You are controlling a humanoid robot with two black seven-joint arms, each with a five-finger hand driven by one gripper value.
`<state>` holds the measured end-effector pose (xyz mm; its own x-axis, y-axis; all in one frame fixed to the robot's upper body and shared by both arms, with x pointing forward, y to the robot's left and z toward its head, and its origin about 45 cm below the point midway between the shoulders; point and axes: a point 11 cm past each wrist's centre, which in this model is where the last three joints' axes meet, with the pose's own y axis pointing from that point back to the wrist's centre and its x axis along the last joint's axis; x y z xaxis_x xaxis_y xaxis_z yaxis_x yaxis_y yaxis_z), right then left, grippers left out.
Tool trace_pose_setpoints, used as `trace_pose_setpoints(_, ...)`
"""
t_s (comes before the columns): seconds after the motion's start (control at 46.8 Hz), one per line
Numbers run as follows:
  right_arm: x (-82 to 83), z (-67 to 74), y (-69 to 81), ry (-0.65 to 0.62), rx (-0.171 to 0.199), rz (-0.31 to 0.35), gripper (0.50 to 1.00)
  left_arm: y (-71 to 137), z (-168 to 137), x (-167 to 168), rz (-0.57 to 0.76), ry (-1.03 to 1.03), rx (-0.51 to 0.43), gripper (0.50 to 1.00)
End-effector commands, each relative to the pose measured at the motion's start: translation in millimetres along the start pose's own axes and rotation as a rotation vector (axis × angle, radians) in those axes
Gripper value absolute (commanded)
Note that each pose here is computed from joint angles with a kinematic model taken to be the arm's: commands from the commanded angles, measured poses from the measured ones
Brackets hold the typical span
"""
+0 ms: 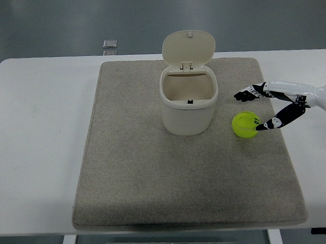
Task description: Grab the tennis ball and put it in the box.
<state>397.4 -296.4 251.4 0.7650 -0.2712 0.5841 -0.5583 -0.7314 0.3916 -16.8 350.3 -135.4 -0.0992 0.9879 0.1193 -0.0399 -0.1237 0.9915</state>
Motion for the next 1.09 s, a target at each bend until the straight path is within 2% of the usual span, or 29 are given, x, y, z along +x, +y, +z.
trace_pose_setpoints(0.0, -3.8, 2.8, -2.7, 0.033, -0.012, 0.002, 0.905, 0, 0, 0, 0.0, 0.0, 0.0, 0.992)
trace_pose_setpoints(0.107, -8.8, 8.6, -3.0, 0.074, -0.035, 0.001, 0.905, 0, 0, 0, 0.0, 0.0, 0.0, 0.992)
trace_pose_setpoints(0.278, -11.6, 11.7, -3.3, 0.092, -0.045, 0.002, 0.907, 0, 0, 0, 0.0, 0.0, 0.0, 0.992)
trace_pose_setpoints(0.684, -18.9, 13.9, -9.4, 0.121, -0.043, 0.016, 0.905, 0, 0, 0, 0.0, 0.0, 0.0, 0.992)
trace_pose_setpoints(0.897, -25.2, 14.2, -14.2, 0.138, -0.043, -0.002, 0.901, 0, 0, 0, 0.0, 0.0, 0.0, 0.992)
trace_pose_setpoints(1.068, -30.3, 16.1, -17.6, 0.151, -0.046, -0.004, 0.877, 0, 0, 0, 0.0, -0.001, 0.001, 0.992)
